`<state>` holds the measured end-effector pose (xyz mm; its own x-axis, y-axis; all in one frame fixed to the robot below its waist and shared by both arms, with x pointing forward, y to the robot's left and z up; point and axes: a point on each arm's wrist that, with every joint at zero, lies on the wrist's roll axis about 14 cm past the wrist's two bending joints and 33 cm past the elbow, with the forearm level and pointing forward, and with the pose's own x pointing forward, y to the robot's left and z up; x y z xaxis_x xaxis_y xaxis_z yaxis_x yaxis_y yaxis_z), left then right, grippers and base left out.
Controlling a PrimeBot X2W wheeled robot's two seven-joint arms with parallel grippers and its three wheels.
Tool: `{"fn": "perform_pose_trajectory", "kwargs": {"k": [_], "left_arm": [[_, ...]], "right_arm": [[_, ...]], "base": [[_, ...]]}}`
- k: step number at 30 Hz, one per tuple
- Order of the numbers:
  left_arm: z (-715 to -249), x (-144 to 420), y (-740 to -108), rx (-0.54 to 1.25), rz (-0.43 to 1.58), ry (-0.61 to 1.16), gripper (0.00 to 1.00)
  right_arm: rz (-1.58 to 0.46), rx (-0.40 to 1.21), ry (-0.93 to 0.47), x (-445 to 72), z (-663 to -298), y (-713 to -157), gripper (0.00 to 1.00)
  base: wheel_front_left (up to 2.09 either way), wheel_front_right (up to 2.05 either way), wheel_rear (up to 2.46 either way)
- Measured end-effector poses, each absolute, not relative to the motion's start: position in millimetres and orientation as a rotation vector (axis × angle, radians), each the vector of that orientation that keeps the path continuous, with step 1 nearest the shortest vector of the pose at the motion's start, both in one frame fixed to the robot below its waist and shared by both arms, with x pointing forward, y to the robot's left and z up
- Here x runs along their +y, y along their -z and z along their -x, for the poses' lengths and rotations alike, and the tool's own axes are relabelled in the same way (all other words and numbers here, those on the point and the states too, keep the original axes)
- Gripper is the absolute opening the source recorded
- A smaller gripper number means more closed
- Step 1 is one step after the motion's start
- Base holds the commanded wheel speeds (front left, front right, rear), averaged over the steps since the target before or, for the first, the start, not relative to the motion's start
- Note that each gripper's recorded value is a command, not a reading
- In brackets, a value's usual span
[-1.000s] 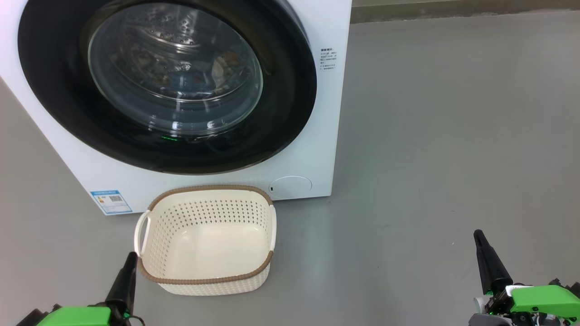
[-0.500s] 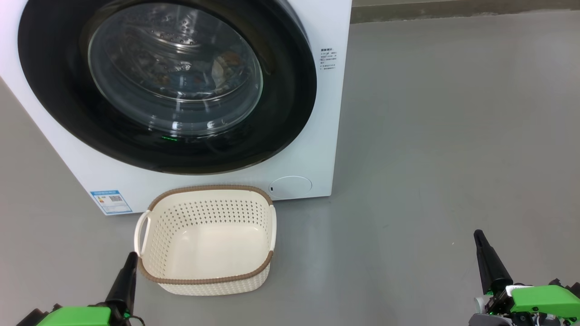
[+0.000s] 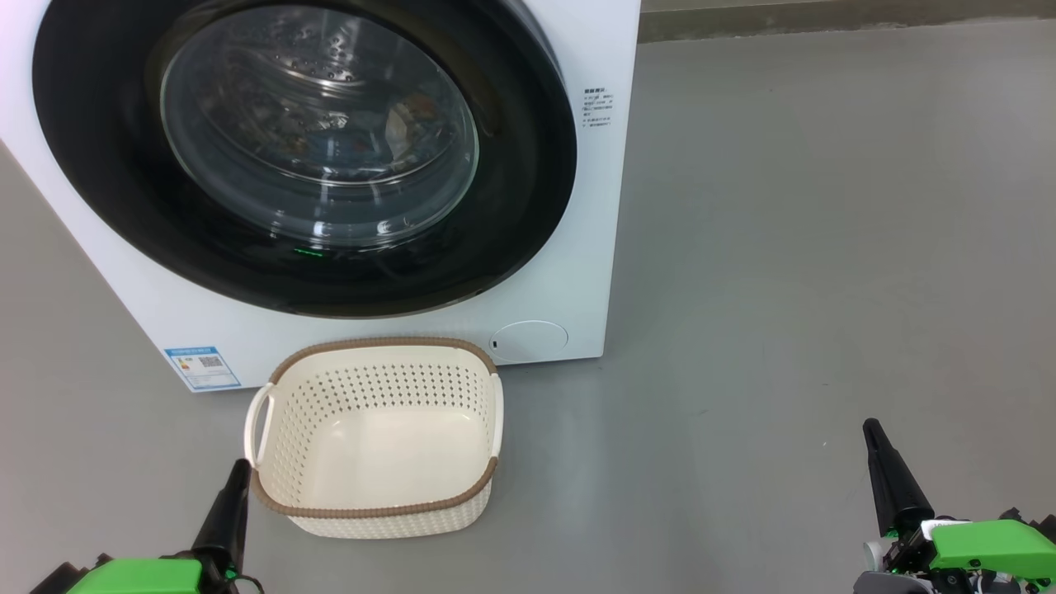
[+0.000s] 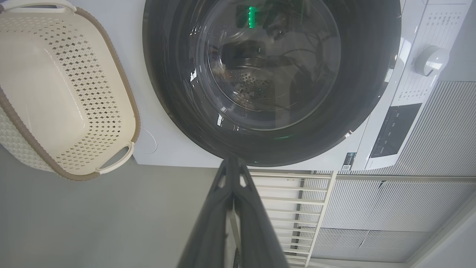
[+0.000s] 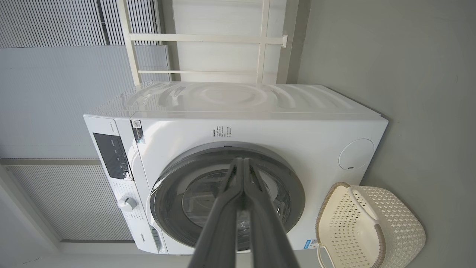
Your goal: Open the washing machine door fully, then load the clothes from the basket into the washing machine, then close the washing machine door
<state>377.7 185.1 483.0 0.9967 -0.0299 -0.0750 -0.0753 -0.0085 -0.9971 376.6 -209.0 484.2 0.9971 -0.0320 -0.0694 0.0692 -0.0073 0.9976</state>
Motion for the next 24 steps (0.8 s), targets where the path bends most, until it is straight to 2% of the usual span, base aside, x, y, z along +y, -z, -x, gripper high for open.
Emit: {"fn": "perform_pose_trajectory", "kwargs": {"k": [24], "left_arm": [[-377.7,185.1,-483.1,0.082,1.579,-0.036,0.00]], "right_arm": [[-1.577,0.028,0.081,-209.4,-376.5,-484.2,0.00]], "base": [[0.00,0.00,0.00]]}}
